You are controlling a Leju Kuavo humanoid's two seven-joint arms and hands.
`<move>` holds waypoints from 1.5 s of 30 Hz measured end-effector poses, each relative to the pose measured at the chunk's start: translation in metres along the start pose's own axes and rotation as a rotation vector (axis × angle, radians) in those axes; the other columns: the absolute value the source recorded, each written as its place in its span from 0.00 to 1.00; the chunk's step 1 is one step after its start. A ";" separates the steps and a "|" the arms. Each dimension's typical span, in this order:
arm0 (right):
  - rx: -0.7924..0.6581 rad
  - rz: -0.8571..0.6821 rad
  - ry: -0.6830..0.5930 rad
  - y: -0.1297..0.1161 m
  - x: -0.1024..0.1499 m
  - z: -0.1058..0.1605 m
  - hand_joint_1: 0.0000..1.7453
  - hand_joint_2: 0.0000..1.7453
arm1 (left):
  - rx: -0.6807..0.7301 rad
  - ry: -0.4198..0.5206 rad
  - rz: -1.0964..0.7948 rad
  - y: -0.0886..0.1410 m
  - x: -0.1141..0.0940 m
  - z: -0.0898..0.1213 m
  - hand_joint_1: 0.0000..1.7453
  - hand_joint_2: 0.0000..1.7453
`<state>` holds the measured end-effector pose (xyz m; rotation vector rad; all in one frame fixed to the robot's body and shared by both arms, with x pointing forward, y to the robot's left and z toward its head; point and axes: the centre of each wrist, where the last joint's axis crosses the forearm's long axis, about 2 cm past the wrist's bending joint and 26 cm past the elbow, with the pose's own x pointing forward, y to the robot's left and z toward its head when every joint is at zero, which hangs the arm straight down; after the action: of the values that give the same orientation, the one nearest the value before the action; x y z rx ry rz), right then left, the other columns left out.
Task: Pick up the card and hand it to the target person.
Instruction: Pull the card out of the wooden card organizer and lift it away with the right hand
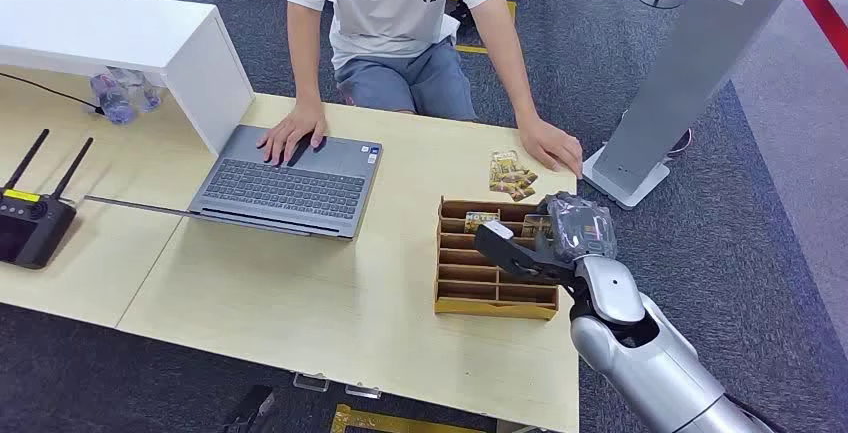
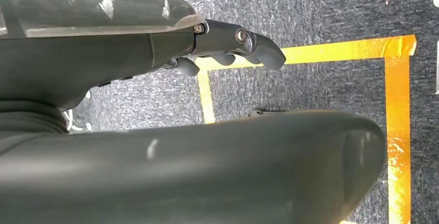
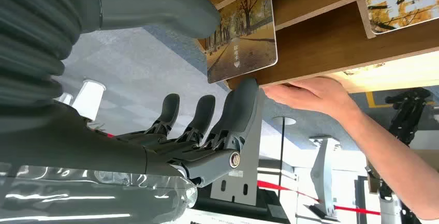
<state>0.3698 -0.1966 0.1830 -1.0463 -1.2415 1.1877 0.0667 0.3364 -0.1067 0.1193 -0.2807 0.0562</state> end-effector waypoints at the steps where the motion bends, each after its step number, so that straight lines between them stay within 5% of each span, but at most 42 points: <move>1: 0.001 -0.001 0.000 0.000 0.000 0.000 0.49 1.00 | 0.000 -0.001 0.000 0.000 0.000 0.000 0.00 0.00; 28: 0.037 -0.008 0.020 0.010 -0.009 -0.003 0.46 1.00 | -0.001 -0.005 0.000 0.000 0.004 0.000 0.00 0.00; 40: 0.028 0.003 0.022 0.010 -0.009 -0.004 0.60 1.00 | 0.000 -0.005 -0.001 0.000 0.004 0.000 0.00 0.00; 45: 0.016 0.005 0.023 0.009 -0.009 -0.003 0.77 1.00 | 0.000 -0.005 -0.001 0.000 0.003 0.000 0.00 0.00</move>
<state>0.3726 -0.2039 0.1731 -1.0491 -1.2103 1.1848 0.0701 0.3366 -0.1061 0.1192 -0.2854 0.0548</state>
